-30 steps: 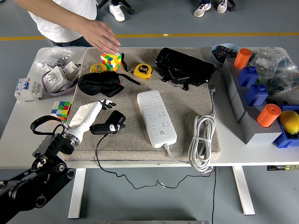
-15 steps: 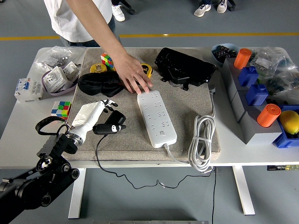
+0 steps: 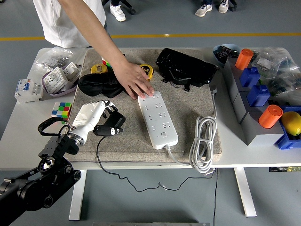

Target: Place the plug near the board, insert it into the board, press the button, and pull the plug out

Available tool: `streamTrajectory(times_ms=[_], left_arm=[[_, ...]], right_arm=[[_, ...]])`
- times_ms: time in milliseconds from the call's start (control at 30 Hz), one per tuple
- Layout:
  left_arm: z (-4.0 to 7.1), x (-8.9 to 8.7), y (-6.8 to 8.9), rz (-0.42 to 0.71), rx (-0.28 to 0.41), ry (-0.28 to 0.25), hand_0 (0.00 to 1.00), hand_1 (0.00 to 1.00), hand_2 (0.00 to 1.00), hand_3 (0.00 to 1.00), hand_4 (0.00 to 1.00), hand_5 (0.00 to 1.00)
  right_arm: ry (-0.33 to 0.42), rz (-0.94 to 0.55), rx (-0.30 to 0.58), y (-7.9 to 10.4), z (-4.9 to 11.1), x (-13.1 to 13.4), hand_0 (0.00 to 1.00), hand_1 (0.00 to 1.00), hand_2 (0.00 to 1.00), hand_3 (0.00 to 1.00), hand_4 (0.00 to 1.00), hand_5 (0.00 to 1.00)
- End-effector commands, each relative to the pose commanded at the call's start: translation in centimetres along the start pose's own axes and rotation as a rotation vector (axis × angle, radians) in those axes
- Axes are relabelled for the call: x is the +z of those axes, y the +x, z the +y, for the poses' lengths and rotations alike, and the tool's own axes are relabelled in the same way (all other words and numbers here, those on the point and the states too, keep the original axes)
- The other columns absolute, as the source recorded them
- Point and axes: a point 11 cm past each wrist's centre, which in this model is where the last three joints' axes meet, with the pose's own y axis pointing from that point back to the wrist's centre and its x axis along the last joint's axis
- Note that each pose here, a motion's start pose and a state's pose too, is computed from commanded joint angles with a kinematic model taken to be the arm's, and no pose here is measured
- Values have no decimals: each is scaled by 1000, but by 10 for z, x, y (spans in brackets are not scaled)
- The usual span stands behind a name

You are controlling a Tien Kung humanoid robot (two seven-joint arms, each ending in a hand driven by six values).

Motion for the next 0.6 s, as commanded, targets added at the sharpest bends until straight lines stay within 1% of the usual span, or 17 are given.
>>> streamTrajectory(times_ms=[133, 167, 200, 267, 467, 533, 600], left_arm=[[0, 1, 0, -4, -2, -1, 263, 427, 507, 553, 934, 2], [0, 1, 0, -3, -2, -5, 263, 427, 507, 553, 934, 2], [0, 2, 1, 2, 0, -13, 260, 439, 507, 551, 909, 2], [0, 4, 3, 10, 2, -30, 260, 439, 507, 551, 909, 2], [-2, 16, 12, 67, 6, -126, 259, 437, 499, 546, 922, 2], [-4, 20, 15, 75, 7, -147, 259, 437, 499, 546, 922, 2], [-5, 22, 16, 69, 4, -156, 261, 432, 499, 546, 920, 2]], right_arm=[[1, 0, -1, 0, 0, -1, 663, 684, 678, 579, 998, 572], [1, 0, -1, 0, 0, -1, 663, 684, 678, 579, 998, 572], [1, 0, -1, 0, 0, -1, 660, 684, 678, 578, 998, 573], [1, 0, -1, 0, 0, 0, 660, 684, 678, 578, 998, 573], [2, 1, 0, 0, 0, -1, 660, 684, 678, 579, 998, 572], [3, 0, 0, 0, 0, -2, 660, 684, 678, 579, 998, 572], [3, 0, 0, 0, 0, -2, 660, 684, 678, 578, 998, 572]])
